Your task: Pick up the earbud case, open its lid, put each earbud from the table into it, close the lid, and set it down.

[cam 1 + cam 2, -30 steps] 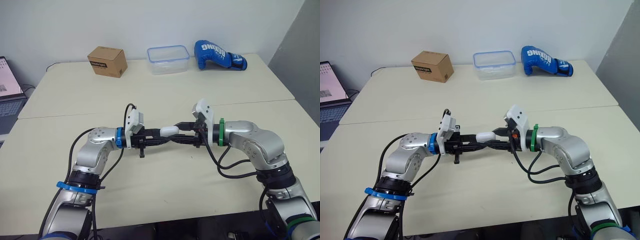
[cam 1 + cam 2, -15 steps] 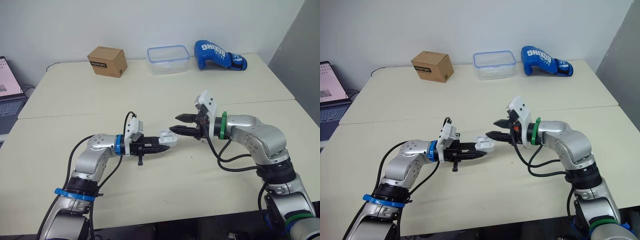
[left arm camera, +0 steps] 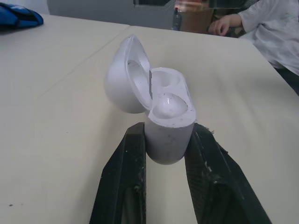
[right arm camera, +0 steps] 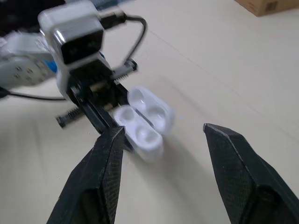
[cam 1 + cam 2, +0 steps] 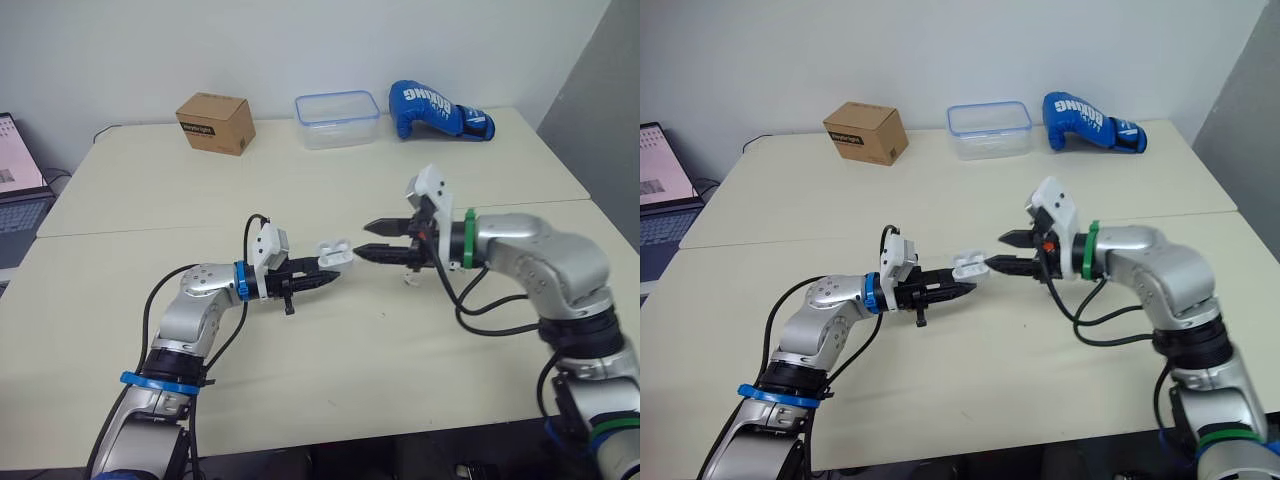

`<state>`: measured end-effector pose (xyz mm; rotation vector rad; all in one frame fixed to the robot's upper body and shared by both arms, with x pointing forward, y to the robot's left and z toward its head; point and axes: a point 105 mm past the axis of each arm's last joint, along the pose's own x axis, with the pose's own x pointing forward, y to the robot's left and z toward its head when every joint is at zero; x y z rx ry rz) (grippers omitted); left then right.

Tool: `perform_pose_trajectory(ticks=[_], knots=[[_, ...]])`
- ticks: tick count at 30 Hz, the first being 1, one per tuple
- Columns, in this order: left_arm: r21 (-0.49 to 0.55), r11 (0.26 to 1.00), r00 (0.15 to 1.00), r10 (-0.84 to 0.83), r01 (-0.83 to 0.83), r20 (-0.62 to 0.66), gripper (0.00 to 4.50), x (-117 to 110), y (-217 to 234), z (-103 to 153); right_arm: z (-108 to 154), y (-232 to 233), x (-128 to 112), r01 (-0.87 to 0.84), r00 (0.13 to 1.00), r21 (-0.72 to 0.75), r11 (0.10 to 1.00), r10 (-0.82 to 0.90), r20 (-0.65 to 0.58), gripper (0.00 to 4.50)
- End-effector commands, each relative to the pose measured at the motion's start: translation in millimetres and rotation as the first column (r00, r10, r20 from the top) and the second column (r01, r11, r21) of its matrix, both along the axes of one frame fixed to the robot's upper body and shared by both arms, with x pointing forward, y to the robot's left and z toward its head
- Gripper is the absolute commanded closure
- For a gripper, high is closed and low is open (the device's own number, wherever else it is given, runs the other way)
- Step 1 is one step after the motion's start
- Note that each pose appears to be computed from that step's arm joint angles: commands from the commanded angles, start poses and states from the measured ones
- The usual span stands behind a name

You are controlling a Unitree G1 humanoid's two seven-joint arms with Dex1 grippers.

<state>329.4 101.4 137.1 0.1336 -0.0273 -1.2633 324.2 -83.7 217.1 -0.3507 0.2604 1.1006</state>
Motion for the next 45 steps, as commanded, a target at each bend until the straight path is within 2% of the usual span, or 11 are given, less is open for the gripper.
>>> perform_pose_trajectory(ticks=[1, 6, 14, 23, 37, 40, 45], knots=[[-0.015, 1.000, 0.999, 0.007, -0.006, 0.044, 3.74, 3.4, 1.0, 8.9, -2.8, -12.7, 0.9, 0.029, 0.999, -0.200, 0.979, -0.026, 0.019, 1.73], [-0.020, 1.000, 0.999, 0.002, -0.001, 0.040, 3.74, 8.1, -1.8, 7.1, -17.7, -29.3, 6.9, 0.049, 0.998, -0.399, 0.916, -0.060, -0.013, 1.73], [-0.012, 1.000, 0.999, -0.004, 0.005, 0.041, 3.74, 13.7, -2.5, 4.9, -52.6, -33.8, 18.4, 0.055, 0.988, -0.524, 0.850, -0.123, -0.096, 1.73], [-0.003, 1.000, 0.999, -0.016, 0.016, 0.044, 3.74, 12.0, -3.0, 4.8, -79.4, -32.9, 24.8, 0.070, 0.980, -0.560, 0.826, -0.162, -0.116, 1.73], [0.009, 1.000, 0.998, -0.025, 0.025, 0.052, 3.74, 8.6, -1.6, 4.8, -89.4, -37.9, 31.8, 0.086, 0.978, -0.582, 0.809, -0.181, -0.106, 1.73], [0.012, 1.000, 0.998, -0.028, 0.027, 0.053, 3.74, 7.7, -1.6, 4.3, -89.4, -36.8, 31.8, 0.083, 0.979, -0.581, 0.809, -0.174, -0.102, 2.35], [0.013, 1.000, 0.998, -0.028, 0.027, 0.055, 3.74, 7.5, -1.7, 4.0, -89.9, -37.0, 32.1, 0.080, 0.980, -0.585, 0.807, -0.170, -0.100, 4.05]])
